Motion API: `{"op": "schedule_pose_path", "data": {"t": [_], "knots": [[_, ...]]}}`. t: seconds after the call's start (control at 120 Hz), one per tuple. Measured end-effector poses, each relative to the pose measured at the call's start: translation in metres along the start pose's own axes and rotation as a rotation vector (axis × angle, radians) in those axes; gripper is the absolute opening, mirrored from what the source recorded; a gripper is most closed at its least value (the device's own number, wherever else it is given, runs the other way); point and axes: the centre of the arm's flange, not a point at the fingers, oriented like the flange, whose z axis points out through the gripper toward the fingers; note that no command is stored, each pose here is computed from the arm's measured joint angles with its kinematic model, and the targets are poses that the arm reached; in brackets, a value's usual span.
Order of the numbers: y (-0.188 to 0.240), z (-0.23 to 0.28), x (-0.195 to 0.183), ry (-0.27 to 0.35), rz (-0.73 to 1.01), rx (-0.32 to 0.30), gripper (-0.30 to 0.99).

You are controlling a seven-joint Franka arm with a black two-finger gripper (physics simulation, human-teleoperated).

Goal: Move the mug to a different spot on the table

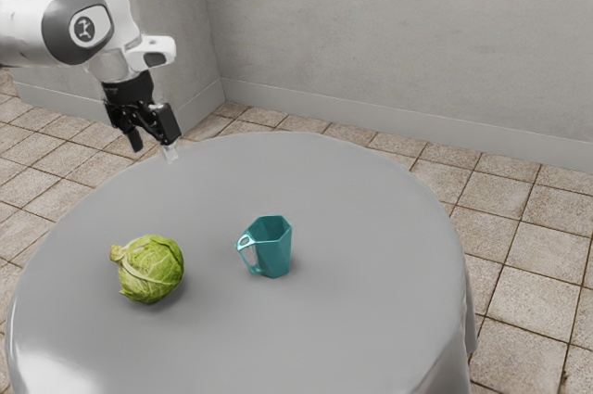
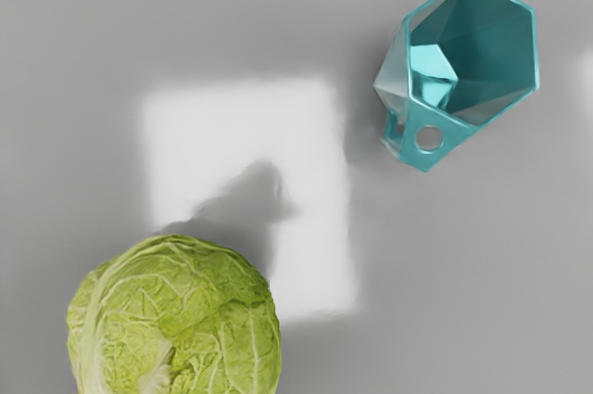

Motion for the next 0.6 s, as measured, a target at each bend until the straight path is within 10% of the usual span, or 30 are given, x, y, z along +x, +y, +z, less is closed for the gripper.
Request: {"op": "schedule_pose_path", "data": {"t": [0.6], "knots": [[0.08, 0.165, 0.027, 0.053, 0.537, 0.008, 0.66]]}}
